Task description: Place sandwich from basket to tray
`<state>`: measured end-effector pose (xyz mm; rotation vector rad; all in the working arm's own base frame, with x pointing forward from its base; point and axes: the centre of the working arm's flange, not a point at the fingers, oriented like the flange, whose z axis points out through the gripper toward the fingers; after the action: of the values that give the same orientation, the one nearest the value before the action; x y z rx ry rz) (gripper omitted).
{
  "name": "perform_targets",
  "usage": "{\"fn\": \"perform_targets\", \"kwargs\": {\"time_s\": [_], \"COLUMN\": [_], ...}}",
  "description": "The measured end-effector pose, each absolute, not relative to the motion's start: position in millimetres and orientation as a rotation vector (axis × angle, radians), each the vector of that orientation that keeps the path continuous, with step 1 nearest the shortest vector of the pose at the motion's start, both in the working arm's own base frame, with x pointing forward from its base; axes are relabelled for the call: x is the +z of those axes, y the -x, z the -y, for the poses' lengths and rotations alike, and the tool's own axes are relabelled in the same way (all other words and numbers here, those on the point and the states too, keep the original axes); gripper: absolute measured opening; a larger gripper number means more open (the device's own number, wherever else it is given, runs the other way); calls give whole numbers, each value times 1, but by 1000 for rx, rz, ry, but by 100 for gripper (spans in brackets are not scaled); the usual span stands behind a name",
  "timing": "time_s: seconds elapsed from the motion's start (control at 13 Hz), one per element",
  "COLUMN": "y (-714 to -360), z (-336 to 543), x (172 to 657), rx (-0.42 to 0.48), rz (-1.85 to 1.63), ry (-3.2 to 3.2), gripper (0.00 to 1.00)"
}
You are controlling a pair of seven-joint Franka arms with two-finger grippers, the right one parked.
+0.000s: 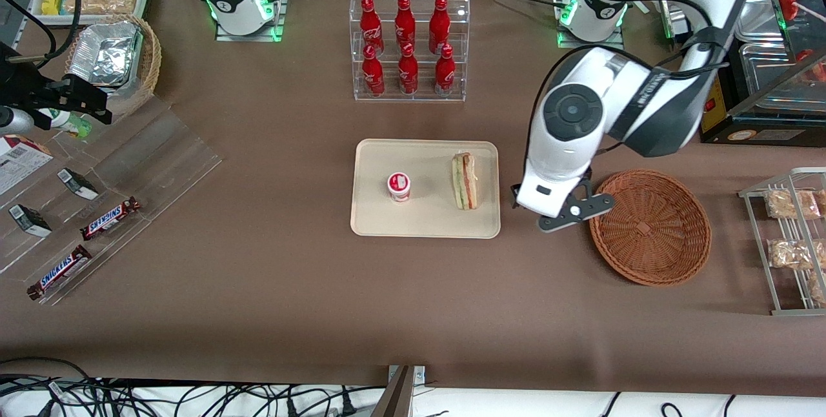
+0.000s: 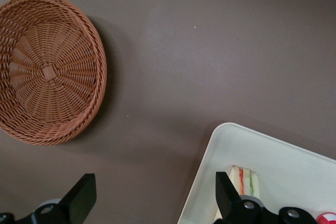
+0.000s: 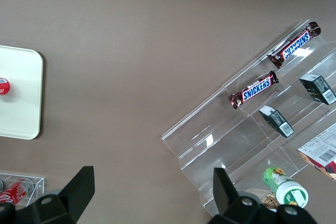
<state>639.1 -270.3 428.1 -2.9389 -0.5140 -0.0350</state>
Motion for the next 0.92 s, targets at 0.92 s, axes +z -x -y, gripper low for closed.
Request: {"fn": "perform_targets", "kwargs": {"time_s": [0.92], "y": [-619], "z": [93], "x": [570], "rx": [144], "rz": [167], "ry": [3111], "gripper": [100]}}
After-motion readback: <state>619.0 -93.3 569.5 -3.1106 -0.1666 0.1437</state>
